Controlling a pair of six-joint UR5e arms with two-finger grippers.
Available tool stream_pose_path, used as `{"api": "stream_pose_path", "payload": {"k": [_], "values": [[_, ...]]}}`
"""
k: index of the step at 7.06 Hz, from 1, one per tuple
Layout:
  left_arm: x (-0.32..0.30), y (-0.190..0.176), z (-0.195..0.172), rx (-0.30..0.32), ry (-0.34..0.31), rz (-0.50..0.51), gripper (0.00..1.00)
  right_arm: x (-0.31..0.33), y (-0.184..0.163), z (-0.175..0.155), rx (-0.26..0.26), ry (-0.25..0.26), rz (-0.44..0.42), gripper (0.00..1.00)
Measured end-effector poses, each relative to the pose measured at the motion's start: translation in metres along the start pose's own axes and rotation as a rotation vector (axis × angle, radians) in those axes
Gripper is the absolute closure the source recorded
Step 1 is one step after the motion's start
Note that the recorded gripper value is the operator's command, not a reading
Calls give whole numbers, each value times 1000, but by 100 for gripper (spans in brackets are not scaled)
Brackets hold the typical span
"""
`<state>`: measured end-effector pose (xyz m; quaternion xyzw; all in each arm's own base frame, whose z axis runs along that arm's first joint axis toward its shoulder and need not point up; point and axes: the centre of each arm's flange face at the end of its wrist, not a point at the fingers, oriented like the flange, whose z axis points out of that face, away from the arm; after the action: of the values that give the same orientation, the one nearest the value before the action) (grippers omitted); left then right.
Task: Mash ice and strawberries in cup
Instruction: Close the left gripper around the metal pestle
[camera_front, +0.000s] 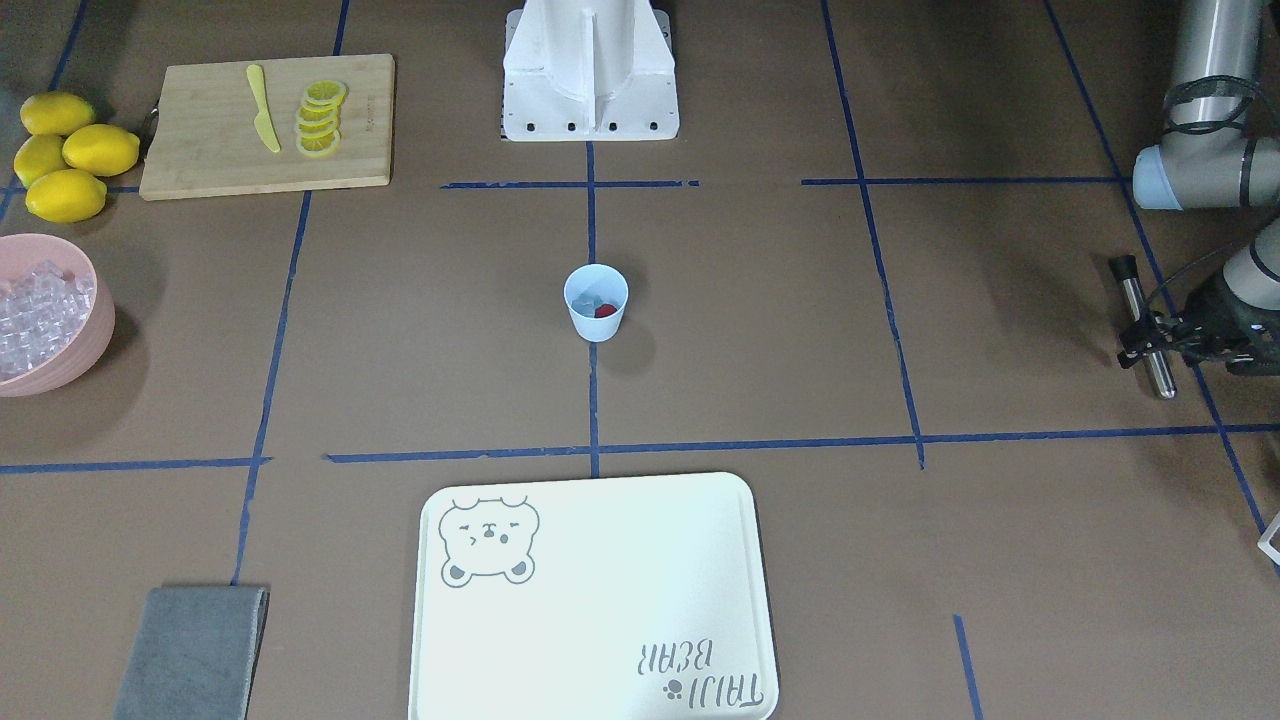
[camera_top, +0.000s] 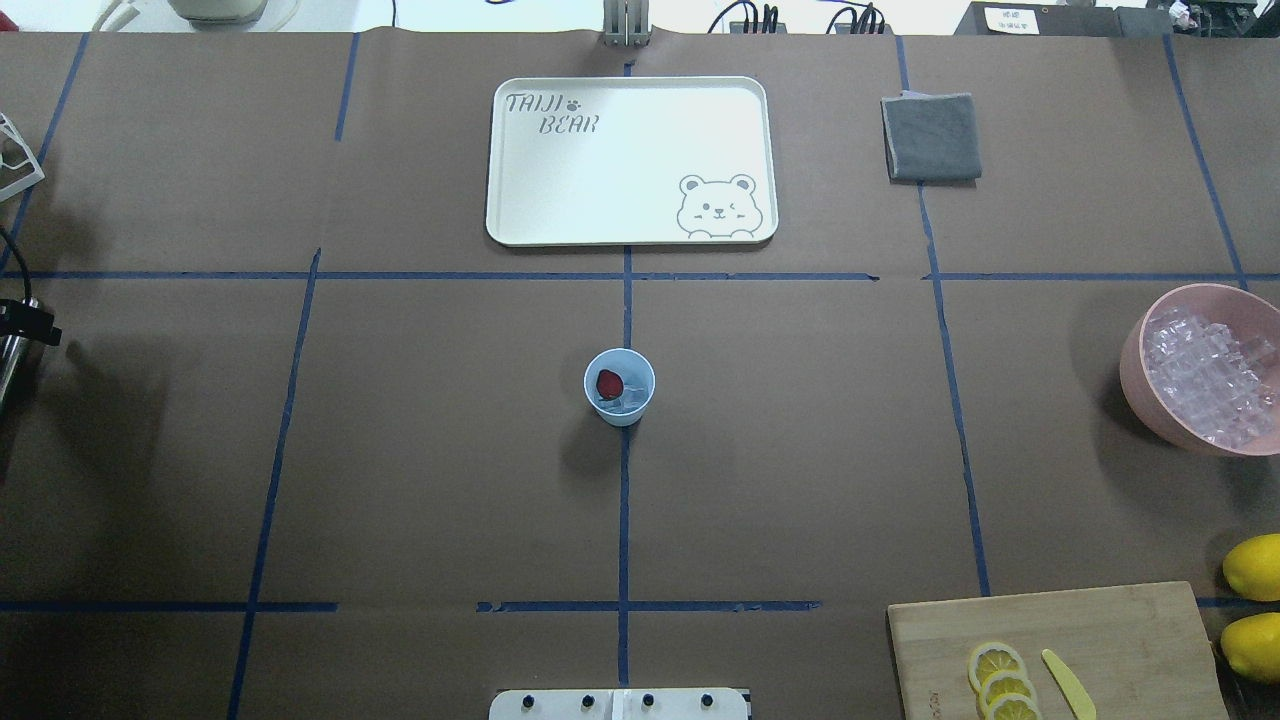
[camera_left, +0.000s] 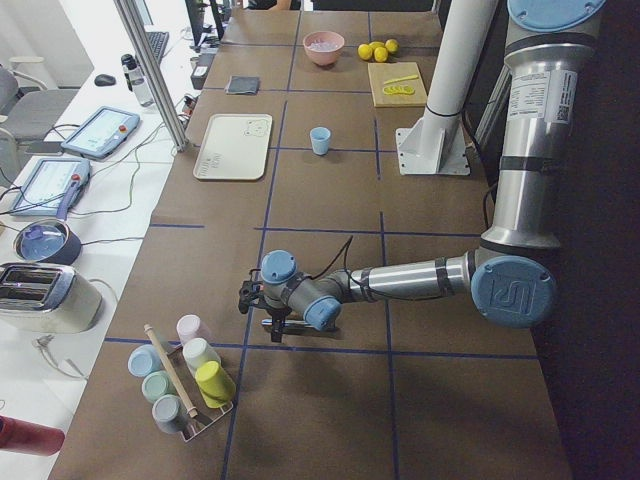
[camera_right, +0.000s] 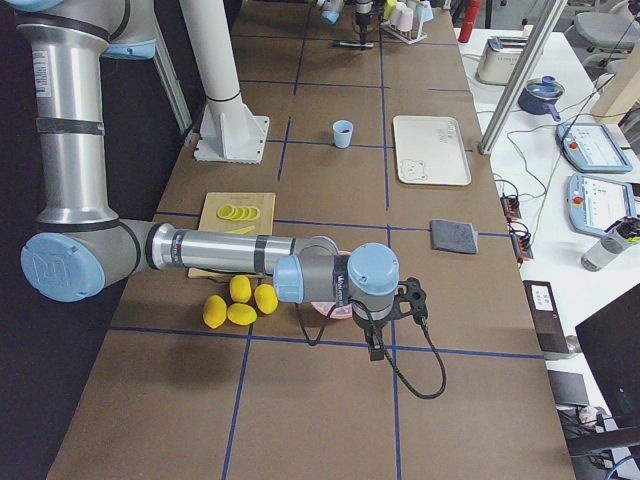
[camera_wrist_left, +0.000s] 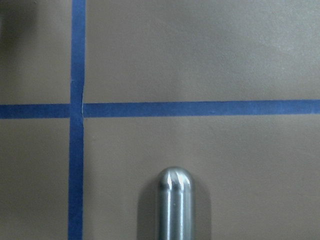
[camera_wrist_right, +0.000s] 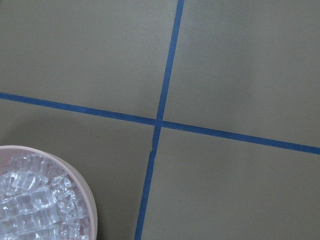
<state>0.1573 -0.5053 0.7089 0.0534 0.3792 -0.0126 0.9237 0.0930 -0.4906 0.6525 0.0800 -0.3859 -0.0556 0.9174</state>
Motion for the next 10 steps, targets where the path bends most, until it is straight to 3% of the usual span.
{"api": "stream_pose_path", "payload": {"k": [2,4,6,8,10], "values": [[0,1,0,5,5,6,90,-2,-4,-2,4,1,-3,0],[-2,4,-2,17,14,21,100,-3,-7,-4,8,1,-7,0],[13,1,-21,43,39,41,100,-4,-9,-5,9,3,-8,0],[58,-13,-83,109,85,71,100,-6,-12,-8,16,2,-1,0],[130,-37,-163,256,148,167,100,-9,-12,-10,22,-3,9,0]]}}
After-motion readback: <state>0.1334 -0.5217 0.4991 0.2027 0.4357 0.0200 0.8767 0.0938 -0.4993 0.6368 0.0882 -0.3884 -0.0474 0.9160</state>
